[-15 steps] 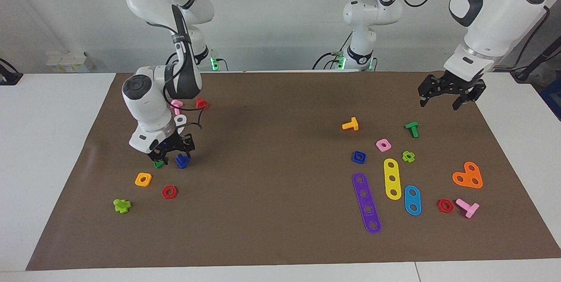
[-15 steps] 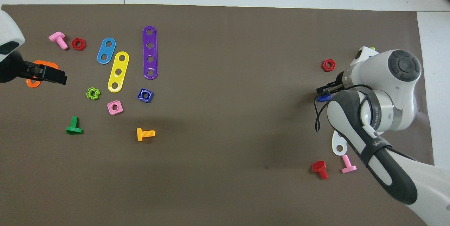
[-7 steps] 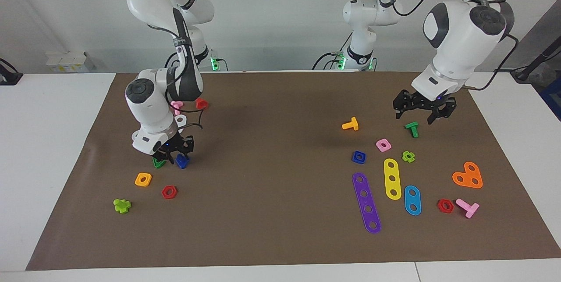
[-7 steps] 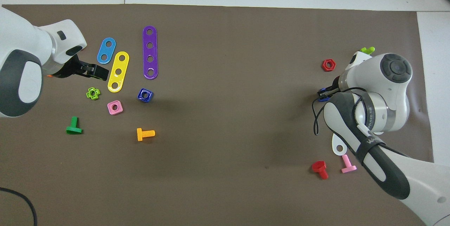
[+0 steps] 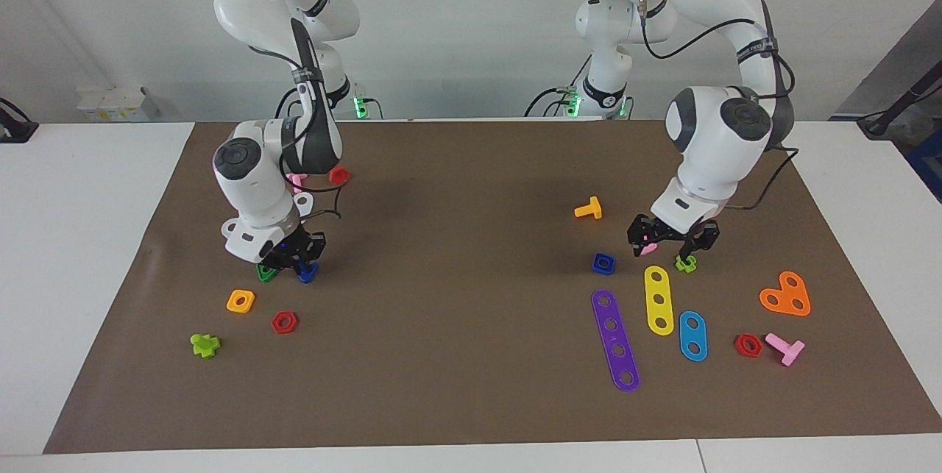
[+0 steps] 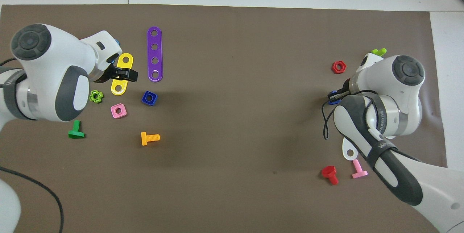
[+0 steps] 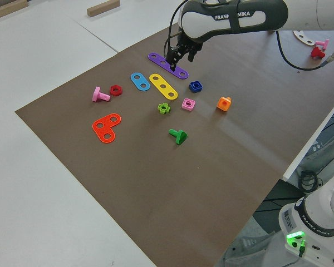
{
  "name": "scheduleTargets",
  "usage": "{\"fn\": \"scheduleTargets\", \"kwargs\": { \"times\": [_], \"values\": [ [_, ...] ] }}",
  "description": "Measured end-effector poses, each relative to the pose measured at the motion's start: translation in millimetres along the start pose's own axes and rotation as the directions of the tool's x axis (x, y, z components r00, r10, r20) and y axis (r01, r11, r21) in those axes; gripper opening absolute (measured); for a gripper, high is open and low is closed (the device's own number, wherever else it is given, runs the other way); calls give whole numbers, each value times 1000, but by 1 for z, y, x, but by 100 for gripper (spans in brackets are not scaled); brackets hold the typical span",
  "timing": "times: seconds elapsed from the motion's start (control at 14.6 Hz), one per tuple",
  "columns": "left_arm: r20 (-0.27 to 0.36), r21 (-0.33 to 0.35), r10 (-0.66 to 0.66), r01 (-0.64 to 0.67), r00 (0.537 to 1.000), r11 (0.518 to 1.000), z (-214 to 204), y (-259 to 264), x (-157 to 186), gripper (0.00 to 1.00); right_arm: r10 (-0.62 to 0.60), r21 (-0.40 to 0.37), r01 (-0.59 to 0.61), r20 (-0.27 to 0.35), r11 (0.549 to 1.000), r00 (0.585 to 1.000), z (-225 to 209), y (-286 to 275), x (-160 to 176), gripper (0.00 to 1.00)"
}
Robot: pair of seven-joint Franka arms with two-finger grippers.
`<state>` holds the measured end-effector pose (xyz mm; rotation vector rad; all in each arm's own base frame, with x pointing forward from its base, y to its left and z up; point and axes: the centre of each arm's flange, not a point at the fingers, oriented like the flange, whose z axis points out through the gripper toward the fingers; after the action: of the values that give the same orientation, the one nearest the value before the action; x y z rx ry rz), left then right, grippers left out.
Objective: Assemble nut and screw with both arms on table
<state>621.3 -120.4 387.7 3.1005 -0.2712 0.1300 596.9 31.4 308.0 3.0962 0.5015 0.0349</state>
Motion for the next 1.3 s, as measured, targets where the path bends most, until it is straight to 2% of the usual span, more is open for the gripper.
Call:
{"fn": "scheduleTargets", "kwargs": {
  "times": [0.27,0.41,0.62,0.75,0.89,1.03,1.16,1.3],
  "values": [
    [18,-3,1,-1,1000,1000,43,19,3,90,16,-3,-16,-21,1000,1000,-11,0,8,19],
    [27,-1,-3,3,1000,1000,56,16,-2,88,92,-1,-92,-45,996,995,-37,-14,25,19],
    [51,1,-3,3,999,1000,67,16,-10,86,227,24,-225,-121,974,966,-84,-85,59,19],
    [59,-1,12,-12,998,1000,70,21,-13,84,298,58,-292,-156,955,942,-98,-146,72,19],
    [58,-6,63,-62,996,998,70,31,-13,84,363,93,-352,-166,932,917,-97,-208,81,19],
    [57,-10,132,-132,990,991,70,41,-14,85,410,110,-397,-151,911,899,-82,-262,91,19],
    [53,-16,229,-229,972,973,70,45,-14,85,440,93,-431,-137,898,888,-53,-315,98,19],
    [52,-18,295,-295,954,955,70,42,-14,85,459,61,-456,-165,888,873,-28,-346,104,19]
  ]
}}
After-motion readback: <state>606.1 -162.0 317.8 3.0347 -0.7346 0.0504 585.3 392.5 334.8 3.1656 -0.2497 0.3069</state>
